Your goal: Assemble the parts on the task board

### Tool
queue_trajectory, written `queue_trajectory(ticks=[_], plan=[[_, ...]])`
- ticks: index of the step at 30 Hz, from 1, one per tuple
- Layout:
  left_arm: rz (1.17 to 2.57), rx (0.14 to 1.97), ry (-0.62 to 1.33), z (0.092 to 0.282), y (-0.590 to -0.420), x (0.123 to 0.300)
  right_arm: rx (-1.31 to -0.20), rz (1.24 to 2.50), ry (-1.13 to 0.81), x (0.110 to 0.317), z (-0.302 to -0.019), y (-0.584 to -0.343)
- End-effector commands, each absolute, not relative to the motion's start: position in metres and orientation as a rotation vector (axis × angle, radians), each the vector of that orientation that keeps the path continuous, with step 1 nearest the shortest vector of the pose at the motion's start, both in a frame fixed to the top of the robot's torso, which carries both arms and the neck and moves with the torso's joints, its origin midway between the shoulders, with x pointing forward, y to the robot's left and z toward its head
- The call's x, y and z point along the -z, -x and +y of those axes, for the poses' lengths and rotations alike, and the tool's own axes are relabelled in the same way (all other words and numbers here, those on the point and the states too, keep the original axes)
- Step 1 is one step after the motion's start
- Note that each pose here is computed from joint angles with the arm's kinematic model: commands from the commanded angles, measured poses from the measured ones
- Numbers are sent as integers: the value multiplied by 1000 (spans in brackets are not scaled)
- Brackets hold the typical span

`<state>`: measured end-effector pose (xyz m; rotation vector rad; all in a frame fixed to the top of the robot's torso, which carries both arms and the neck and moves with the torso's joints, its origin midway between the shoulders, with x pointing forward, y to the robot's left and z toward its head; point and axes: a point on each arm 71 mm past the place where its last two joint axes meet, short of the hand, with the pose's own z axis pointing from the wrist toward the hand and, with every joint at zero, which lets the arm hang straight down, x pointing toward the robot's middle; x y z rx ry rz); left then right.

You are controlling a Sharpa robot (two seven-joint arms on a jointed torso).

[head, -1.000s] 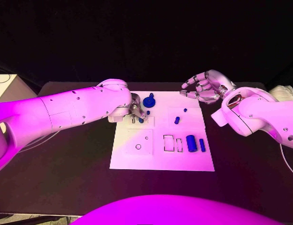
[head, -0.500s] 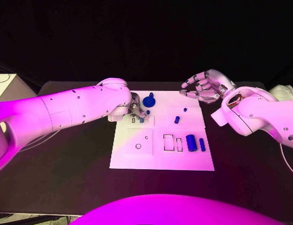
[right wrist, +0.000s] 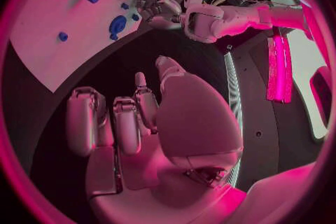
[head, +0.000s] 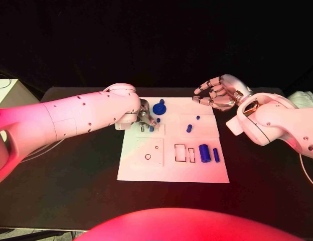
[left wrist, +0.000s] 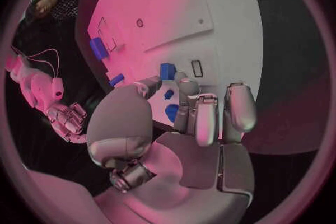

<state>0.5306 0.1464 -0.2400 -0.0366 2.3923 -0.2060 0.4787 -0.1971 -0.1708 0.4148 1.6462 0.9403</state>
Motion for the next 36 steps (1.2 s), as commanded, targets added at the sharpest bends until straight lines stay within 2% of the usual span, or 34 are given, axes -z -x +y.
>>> queue_trajectory(ticks=[1,12,23,29,36], plan=[[2430,195,33,150,-525,249,-944,1645,-399,171,-196,-478],[2338,328,166,156,-521,237,-940,1643,-402,171,-199,-478],[2273,357,208,161,-514,229,-934,1643,-405,171,-200,-478],[2221,352,231,165,-506,232,-929,1646,-410,172,-202,-478],[2177,358,244,165,-497,243,-924,1648,-413,173,-204,-478]])
